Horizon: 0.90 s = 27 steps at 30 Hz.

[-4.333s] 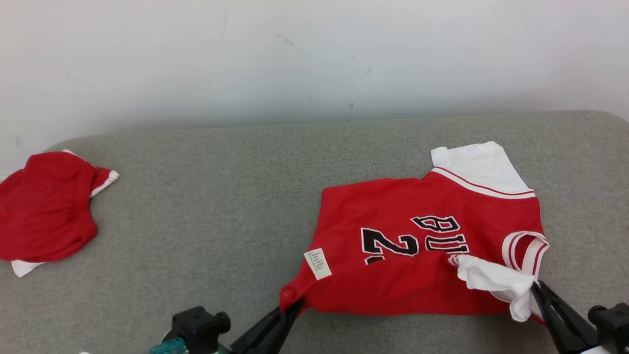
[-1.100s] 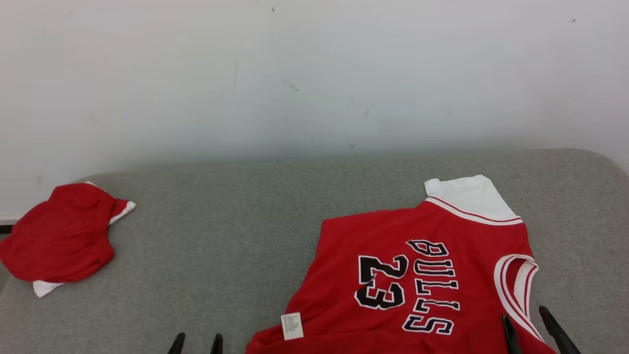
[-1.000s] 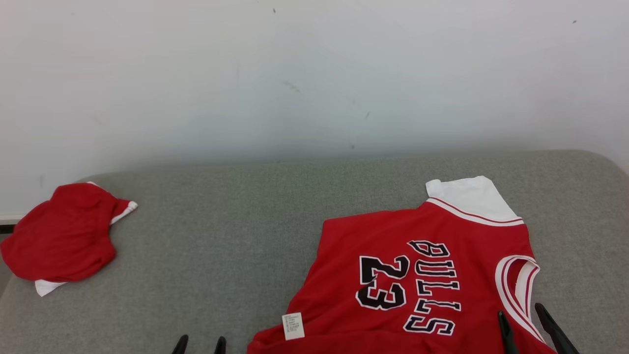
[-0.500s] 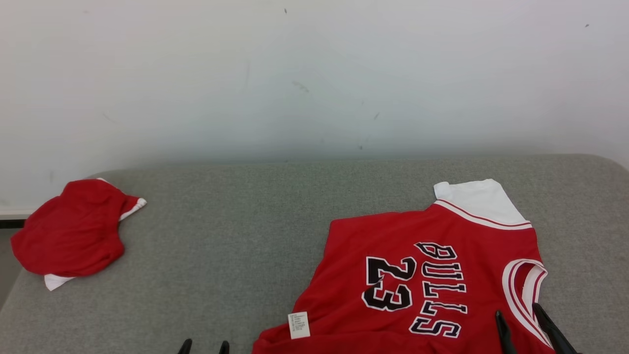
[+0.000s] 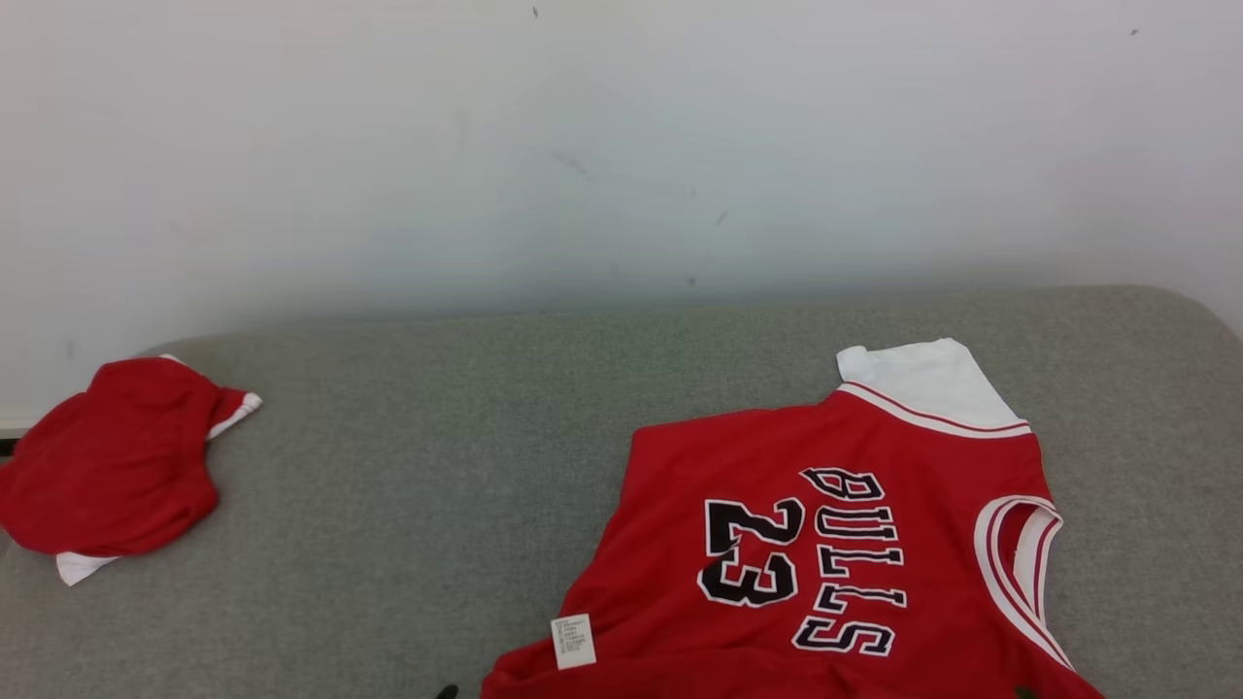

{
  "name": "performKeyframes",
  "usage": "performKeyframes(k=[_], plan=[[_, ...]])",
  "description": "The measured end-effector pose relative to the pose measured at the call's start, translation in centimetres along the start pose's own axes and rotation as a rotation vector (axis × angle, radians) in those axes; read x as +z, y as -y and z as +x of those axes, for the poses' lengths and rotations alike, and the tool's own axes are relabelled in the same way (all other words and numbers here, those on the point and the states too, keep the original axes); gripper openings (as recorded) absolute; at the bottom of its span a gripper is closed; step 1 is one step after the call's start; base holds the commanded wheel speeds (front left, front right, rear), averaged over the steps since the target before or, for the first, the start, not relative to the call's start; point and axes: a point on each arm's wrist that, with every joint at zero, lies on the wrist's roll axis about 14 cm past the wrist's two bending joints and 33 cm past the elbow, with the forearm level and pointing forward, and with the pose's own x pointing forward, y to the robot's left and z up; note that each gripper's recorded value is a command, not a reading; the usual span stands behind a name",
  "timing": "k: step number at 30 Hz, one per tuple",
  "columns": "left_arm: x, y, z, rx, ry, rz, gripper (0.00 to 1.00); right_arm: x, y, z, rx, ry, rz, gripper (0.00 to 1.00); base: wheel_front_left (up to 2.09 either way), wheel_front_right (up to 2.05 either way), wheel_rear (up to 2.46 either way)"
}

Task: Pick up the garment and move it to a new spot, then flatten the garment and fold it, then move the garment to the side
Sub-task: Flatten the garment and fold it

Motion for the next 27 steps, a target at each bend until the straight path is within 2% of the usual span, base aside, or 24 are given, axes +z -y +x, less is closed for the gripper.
performKeyframes(k=[4, 9, 20, 27], plan=[[-0.7, 0.4, 0.8, -0.054, -0.033, 0.022, 1.00, -3.8, -2.6, -1.8, 0.103, -0.168, -0.008, 1.00, 0.00, 0.00, 0.00], [-1.0, 0.5, 1.7, -0.086, -0.049, 0.019, 1.00, -6.2, -4.1, -3.2, 0.155, -0.277, 0.002, 1.00, 0.00, 0.00, 0.00], [-1.7, 0.4, 2.6, -0.105, -0.077, 0.014, 1.00, -7.2, -2.6, -3.0, 0.151, -0.329, -0.088, 1.00, 0.00, 0.00, 0.00], [-2.1, 0.6, 3.3, -0.128, -0.092, 0.010, 1.00, -7.9, -3.4, -1.8, 0.184, -0.360, -0.097, 1.00, 0.00, 0.00, 0.00]])
